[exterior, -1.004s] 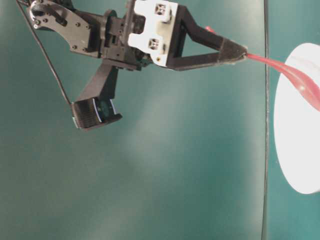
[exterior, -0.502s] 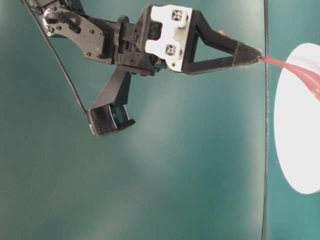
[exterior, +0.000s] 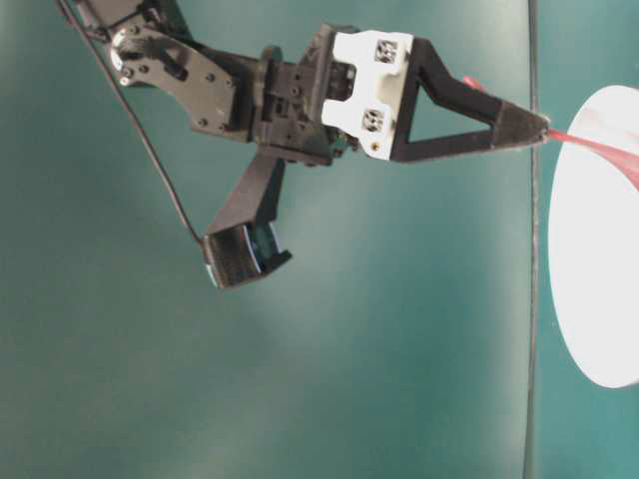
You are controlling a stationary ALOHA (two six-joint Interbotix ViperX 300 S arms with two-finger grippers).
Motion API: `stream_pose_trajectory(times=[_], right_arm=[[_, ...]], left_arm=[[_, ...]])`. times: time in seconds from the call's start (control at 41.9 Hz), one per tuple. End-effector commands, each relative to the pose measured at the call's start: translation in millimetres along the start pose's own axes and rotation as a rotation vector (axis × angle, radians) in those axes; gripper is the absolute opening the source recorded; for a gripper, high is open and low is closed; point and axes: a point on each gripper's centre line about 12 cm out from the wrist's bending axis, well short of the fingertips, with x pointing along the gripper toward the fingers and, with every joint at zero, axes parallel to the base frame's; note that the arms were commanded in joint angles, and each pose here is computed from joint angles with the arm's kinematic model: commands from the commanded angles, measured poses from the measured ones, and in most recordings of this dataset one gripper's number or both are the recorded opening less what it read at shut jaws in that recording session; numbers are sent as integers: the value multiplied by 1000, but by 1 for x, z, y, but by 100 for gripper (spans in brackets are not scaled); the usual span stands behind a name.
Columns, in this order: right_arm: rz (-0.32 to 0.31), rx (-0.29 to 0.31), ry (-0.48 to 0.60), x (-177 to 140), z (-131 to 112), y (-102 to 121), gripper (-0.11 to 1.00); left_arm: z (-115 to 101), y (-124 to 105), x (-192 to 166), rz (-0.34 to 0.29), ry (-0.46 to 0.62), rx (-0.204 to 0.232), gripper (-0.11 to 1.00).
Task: Grip the spoon and scoop the red block from the bowl with right arm.
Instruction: 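Lower the spoon bowl into the white bowl beside the red cube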
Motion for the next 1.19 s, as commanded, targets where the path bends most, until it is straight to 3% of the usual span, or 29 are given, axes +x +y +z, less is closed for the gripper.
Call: stream_pose_trajectory(times=[0.0,0.287,1.171], right_arm=[[0,-6,-62,-10,12,2,24],[-5,-3,-145,-10,26,1,24],[6,-17,-249,-30,37,13,24]], left_arm=[[8,0,1,-1,-17,3,1],[8,0,1,-1,-15,3,1],[7,0,1,-1,-9,3,1]])
